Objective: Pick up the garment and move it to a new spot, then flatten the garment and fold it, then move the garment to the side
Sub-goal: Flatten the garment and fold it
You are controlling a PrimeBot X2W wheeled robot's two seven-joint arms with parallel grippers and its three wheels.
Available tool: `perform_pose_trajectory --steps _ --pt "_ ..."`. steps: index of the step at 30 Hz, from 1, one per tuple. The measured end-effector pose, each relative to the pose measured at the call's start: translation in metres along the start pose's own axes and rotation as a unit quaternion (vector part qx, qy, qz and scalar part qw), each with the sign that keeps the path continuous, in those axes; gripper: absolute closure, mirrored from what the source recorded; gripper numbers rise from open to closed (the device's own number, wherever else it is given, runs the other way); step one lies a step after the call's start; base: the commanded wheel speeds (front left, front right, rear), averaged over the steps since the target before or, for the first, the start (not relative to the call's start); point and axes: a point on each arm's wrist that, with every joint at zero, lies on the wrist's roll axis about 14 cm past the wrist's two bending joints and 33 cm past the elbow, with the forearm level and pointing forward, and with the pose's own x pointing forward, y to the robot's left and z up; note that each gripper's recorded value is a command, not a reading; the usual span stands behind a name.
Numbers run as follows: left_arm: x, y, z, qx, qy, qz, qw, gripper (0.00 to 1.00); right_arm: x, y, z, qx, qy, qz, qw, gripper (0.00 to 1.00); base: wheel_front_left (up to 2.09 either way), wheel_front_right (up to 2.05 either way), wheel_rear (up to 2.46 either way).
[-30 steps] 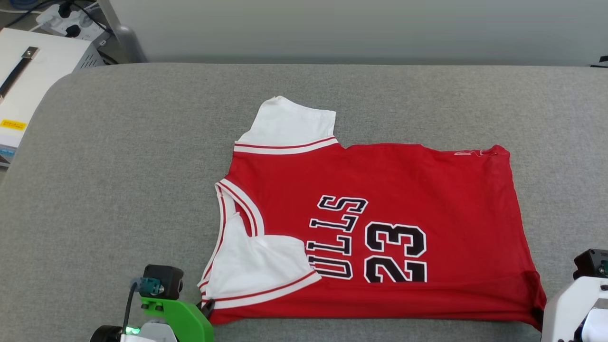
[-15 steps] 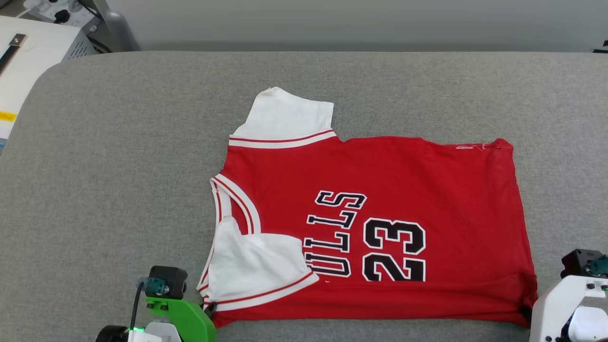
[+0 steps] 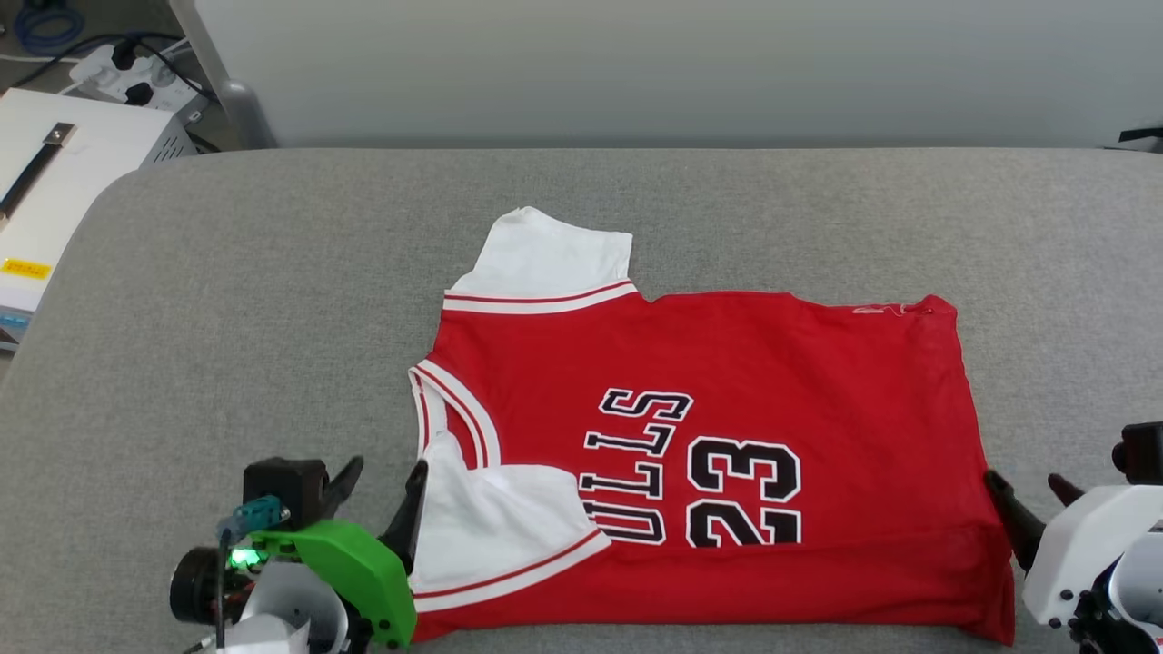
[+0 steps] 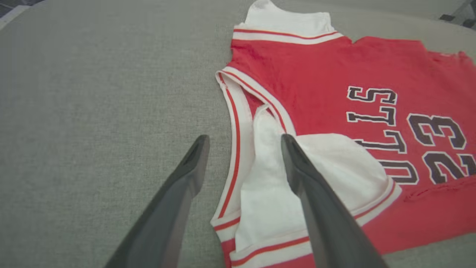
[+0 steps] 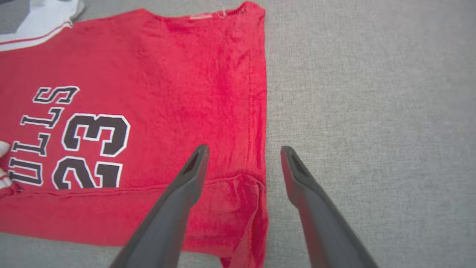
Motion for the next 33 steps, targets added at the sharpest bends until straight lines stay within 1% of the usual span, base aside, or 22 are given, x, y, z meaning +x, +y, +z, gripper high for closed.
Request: perform_pose_trajectory --steps 3,6,10,13,15,21,25,29,33 --pt "0.0 -0.006 0.036 0.007 -0.095 -0.009 0.995 0.0 -0.007 0.005 0.028 -0.013 -0.078 0.01 0.997 0.0 0.0 0.0 0.0" --pt "-0.002 -0.012 0.057 -0.004 -0.154 -0.011 0.988 0.0 -0.015 0.008 0.047 -0.017 -0.144 0.016 0.989 0.0 0.0 0.0 0.0" --pt "-0.004 -0.018 0.067 0.002 -0.187 -0.015 0.982 0.0 -0.024 0.013 0.063 -0.023 -0.207 0.024 0.978 0.0 0.0 0.0 0.0" --pt "-0.003 -0.021 0.072 0.004 -0.2 -0.018 0.98 0.0 -0.028 0.018 0.068 -0.021 -0.235 0.029 0.971 0.0 0.0 0.0 0.0" --pt "-0.001 -0.022 0.076 0.007 -0.207 -0.022 0.978 0.0 -0.028 0.021 0.068 -0.02 -0.243 0.032 0.969 0.0 0.0 0.0 0.0" --pt "0.015 -0.025 0.078 0.038 -0.204 -0.047 0.977 0.0 -0.026 0.031 0.064 -0.011 -0.249 0.038 0.968 0.0 0.0 0.0 0.0" --pt "0.043 -0.031 0.1 0.071 -0.201 -0.078 0.974 0.0 -0.02 0.033 0.071 -0.007 -0.257 0.039 0.966 0.0 0.0 0.0 0.0" --pt "0.08 -0.039 0.127 0.116 -0.171 -0.113 0.972 0.0 -0.012 0.032 0.078 -0.004 -0.262 0.035 0.964 0.0 0.0 0.0 0.0" --pt "0.122 -0.039 0.138 0.166 -0.102 -0.128 0.972 0.0 0.0 0.028 0.077 -0.002 -0.256 0.029 0.966 0.0 0.0 0.0 0.0"
